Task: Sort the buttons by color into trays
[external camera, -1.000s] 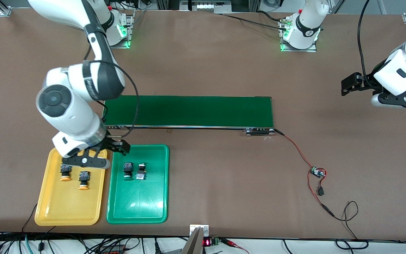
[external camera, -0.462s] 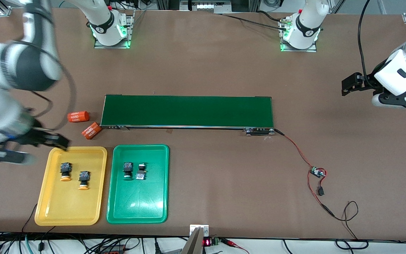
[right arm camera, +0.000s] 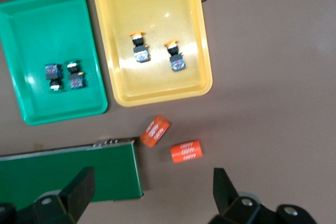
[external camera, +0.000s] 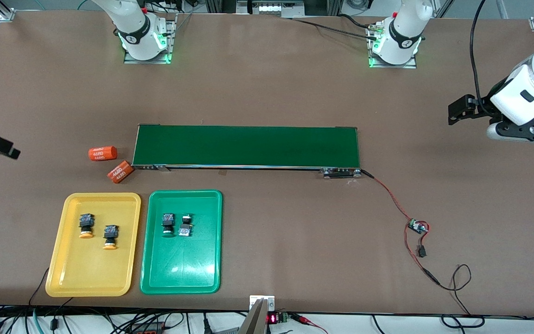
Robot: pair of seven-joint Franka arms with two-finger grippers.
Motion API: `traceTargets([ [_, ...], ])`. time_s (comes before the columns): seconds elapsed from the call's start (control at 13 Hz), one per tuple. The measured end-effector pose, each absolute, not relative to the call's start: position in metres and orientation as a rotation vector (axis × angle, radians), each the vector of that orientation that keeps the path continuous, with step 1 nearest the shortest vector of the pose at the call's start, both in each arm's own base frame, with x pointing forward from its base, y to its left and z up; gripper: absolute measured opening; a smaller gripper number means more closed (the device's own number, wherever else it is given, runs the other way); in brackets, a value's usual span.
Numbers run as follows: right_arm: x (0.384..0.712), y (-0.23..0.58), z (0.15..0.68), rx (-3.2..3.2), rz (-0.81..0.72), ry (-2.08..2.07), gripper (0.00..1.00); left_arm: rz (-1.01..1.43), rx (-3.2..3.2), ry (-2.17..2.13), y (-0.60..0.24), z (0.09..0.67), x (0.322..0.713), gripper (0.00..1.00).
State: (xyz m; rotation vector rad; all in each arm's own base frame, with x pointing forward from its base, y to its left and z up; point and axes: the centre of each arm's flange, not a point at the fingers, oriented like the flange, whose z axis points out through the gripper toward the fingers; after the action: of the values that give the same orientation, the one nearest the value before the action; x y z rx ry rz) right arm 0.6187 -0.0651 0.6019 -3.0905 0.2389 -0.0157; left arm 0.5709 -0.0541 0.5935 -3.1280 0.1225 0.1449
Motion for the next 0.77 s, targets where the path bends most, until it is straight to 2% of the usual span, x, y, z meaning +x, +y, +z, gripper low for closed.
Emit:
traceTargets([
  [0.23,0.594,-0.055,0.616,-3.121,0.04,0.197,1.0,0.145,-3.128,0.123,-0.054,0.594,0.571,1.0],
  [0.77,0.564,-0.058,0.622,-3.155,0.044,0.156,1.0,0.147,-3.128,0.123,-0.054,0.593,0.571,1.0],
])
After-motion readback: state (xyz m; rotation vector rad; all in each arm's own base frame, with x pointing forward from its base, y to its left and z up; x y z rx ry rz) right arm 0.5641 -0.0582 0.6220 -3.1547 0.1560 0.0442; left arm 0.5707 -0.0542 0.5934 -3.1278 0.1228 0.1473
